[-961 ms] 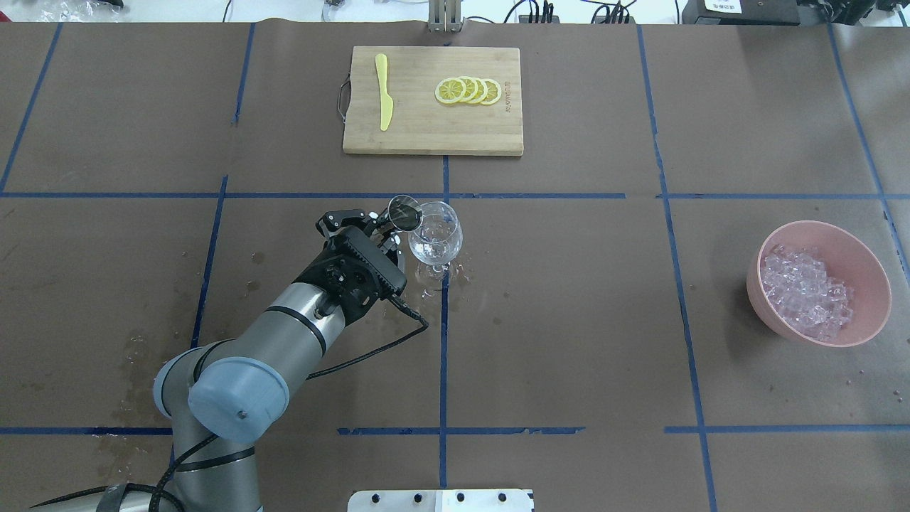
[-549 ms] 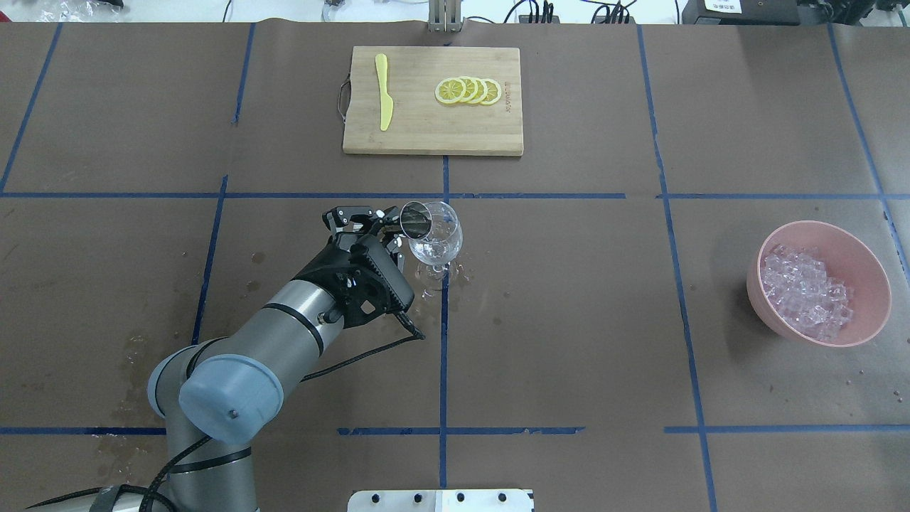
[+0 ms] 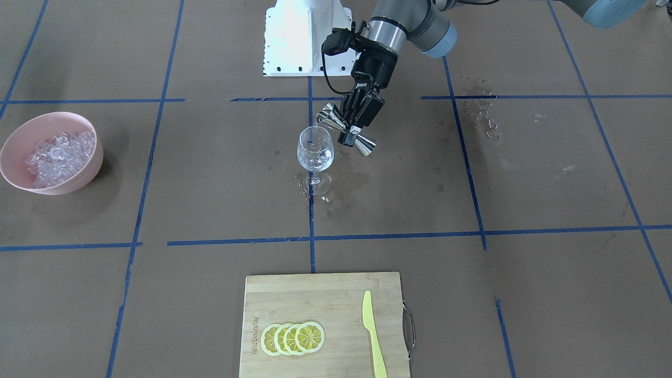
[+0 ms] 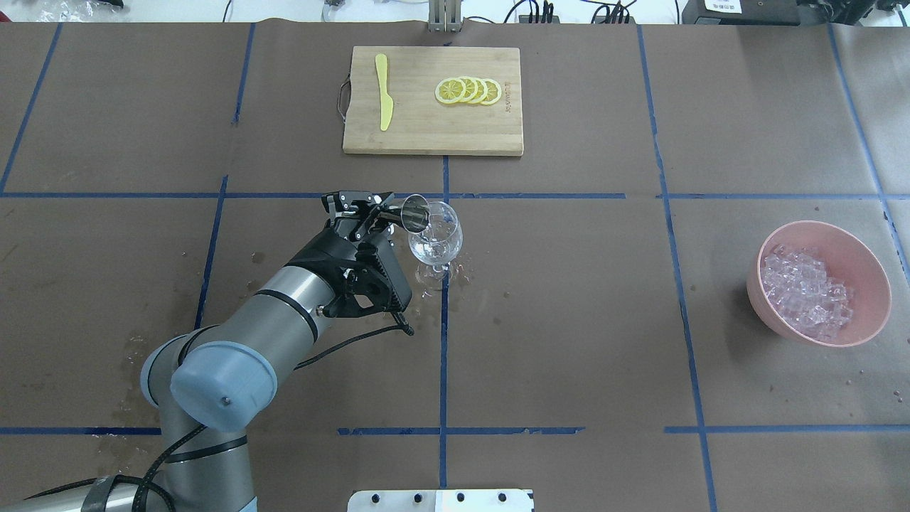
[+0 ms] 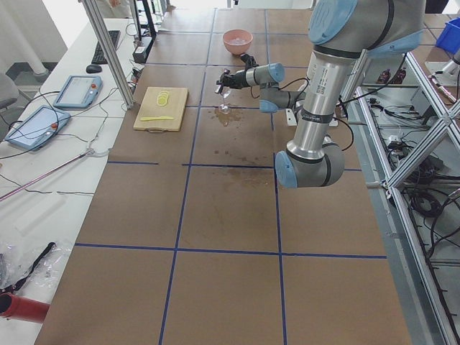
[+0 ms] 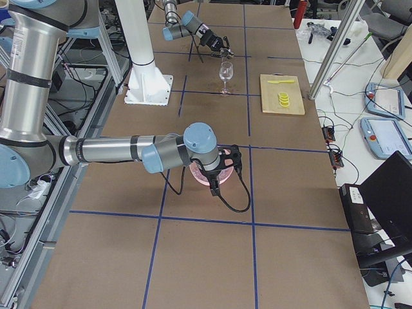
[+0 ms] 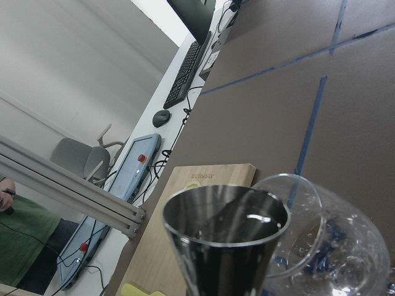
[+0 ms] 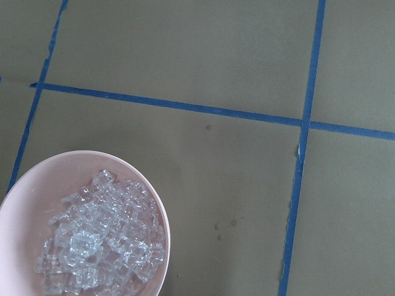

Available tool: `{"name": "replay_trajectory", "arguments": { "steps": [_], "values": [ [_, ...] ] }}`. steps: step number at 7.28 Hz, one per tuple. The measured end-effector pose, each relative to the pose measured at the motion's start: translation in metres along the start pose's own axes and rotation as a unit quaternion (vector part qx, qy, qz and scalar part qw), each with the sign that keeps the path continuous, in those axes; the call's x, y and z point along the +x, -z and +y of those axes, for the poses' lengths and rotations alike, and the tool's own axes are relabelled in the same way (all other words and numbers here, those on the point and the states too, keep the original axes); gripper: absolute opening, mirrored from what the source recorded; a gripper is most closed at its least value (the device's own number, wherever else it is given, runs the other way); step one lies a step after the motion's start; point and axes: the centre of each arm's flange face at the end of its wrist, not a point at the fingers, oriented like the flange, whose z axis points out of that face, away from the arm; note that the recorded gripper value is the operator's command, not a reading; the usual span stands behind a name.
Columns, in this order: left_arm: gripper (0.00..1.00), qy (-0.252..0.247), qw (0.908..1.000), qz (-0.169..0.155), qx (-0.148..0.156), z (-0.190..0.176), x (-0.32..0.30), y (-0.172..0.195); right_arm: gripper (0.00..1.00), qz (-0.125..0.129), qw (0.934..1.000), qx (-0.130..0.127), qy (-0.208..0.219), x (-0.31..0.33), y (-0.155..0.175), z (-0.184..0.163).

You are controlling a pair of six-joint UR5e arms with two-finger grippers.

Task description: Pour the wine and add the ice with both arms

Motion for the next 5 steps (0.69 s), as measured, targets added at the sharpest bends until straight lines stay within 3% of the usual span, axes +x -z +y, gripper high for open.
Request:
{"name": "replay_trajectory", "arguments": {
  "steps": [5],
  "values": [
    [0.00,-0.035,0.9993,-0.011,-0.008,-0.0033,-0.0087,-0.0104,1.00,-0.004,1.0000,0.001,-0.004,0.0010,0.0031,0.0067]
  ]
}}
